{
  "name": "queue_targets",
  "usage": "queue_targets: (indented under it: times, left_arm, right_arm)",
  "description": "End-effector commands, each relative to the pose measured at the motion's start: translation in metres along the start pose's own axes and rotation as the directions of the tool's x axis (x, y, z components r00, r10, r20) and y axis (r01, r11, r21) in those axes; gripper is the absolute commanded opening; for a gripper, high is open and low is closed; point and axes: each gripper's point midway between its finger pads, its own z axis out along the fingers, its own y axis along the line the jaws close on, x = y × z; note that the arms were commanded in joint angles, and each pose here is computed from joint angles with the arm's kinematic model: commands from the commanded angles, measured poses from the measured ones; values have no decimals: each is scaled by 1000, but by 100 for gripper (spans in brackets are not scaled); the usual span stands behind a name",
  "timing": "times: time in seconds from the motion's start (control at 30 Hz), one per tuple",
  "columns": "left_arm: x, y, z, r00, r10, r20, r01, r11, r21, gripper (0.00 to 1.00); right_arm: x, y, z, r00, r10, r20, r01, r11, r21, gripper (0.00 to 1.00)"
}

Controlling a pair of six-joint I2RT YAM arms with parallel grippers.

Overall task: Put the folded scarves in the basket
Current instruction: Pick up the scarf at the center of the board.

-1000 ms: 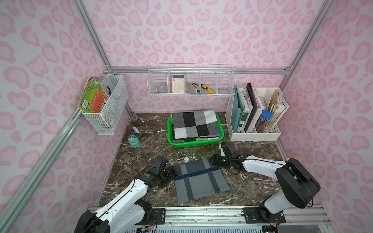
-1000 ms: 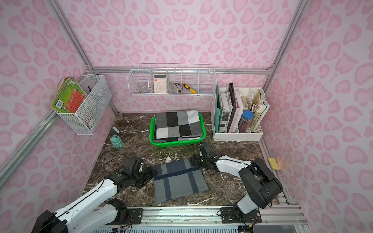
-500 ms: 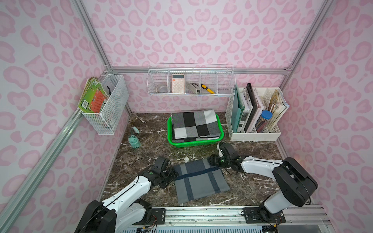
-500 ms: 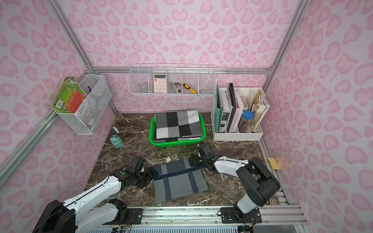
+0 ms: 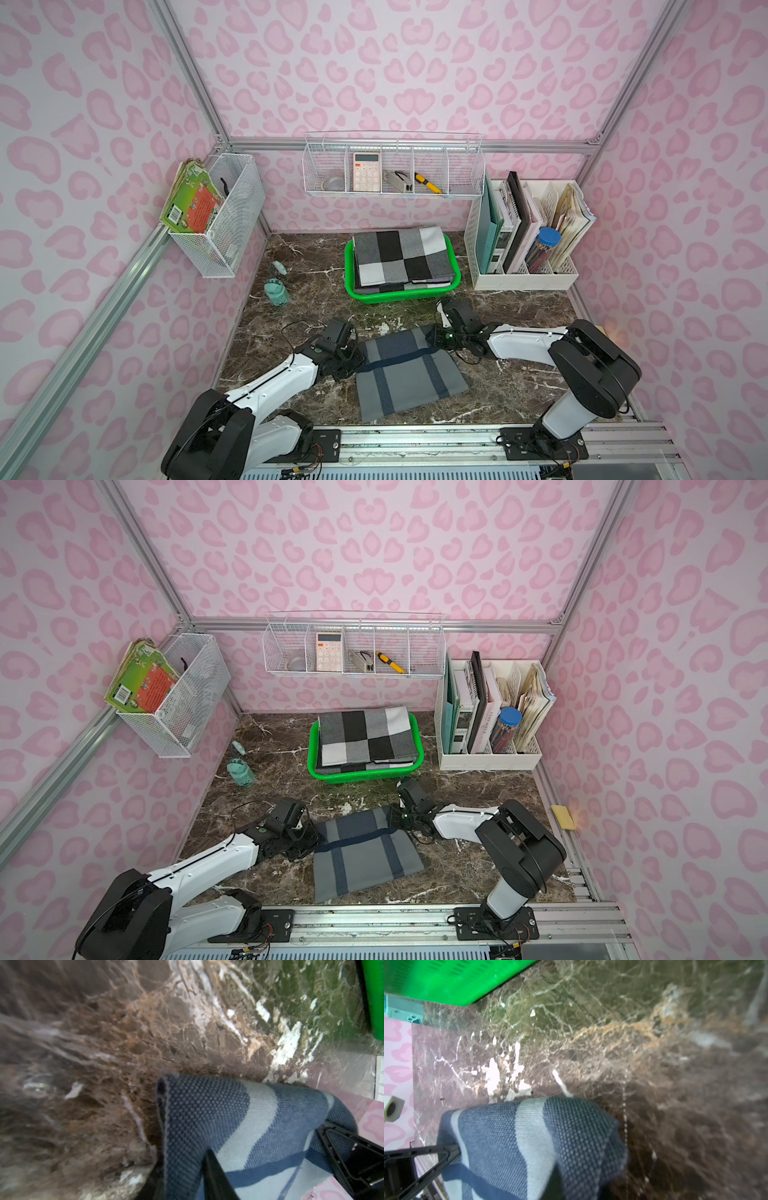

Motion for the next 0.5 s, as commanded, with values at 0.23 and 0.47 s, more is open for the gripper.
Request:
queue_targets:
  times: [0.23,0.47]
  left_arm:
    - [3,-35,-41,984,171,57,-179,968,178,0]
    - [-1,-54,-90,954,208,215,-268,914,305,0]
  right_arm:
    - [-1,24,-55,985,-48,164,63,994,-89,0]
    - [-13,48,-92,952,-41,303,98,980,-175,0]
